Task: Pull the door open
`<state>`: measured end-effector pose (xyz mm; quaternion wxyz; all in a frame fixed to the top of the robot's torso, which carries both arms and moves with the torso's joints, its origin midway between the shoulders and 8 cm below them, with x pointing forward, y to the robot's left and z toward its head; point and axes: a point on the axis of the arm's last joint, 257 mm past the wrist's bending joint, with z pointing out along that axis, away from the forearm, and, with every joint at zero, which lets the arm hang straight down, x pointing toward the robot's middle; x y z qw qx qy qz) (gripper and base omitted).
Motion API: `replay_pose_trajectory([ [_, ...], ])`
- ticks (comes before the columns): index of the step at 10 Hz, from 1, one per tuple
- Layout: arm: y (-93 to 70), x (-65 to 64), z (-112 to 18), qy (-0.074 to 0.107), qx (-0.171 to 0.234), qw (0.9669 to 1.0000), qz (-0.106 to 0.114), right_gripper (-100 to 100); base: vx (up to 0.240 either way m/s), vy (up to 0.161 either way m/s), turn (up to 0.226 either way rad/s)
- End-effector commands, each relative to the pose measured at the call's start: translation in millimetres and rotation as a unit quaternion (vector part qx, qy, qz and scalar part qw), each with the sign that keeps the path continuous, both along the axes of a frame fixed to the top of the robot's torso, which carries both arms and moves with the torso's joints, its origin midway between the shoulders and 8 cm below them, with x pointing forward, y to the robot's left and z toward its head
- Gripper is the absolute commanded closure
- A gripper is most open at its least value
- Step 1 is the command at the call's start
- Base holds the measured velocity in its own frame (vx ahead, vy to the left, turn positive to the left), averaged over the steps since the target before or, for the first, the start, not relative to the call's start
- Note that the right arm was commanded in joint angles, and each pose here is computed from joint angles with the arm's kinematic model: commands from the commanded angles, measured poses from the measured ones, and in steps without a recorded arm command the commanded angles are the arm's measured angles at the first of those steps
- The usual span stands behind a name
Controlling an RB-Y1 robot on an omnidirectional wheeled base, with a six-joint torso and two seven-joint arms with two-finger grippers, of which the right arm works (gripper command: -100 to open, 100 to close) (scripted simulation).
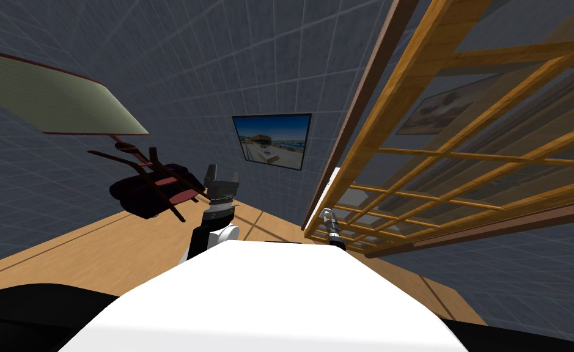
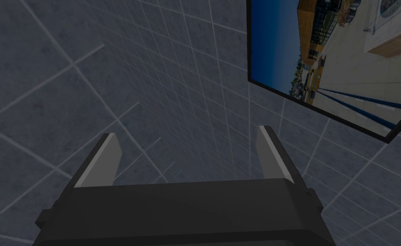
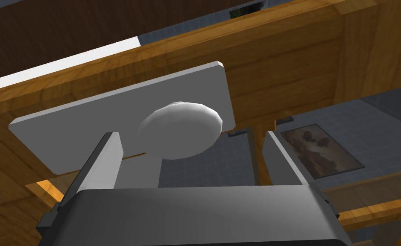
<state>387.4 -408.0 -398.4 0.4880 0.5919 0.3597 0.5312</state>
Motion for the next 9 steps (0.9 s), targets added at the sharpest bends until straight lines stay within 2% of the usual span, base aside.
replay_pose_trajectory([
  [1,1.9,2.5,-0.2,-0.005,0.031,0.9995,-0.001,-100,-0.082,0.016,0.029],
  [3,3.8,6.6,-0.1,-0.013,0.068,0.9976,-0.004,-100,-0.082,-0.013,0.049],
  [4,3.8,6.6,-0.1,-0.014,0.073,0.9972,-0.004,-100,-0.058,-0.011,0.012],
  [6,6.0,11.2,0.0,-0.023,0.115,0.9931,-0.007,-100,-0.059,-0.012,0.039],
  [7,6.0,11.2,0.0,-0.024,0.120,0.9924,-0.007,-100,-0.059,-0.010,0.018],
  [9,8.7,16.3,0.0,-0.033,0.163,0.9860,-0.010,-100,-0.070,-0.006,0.048],
])
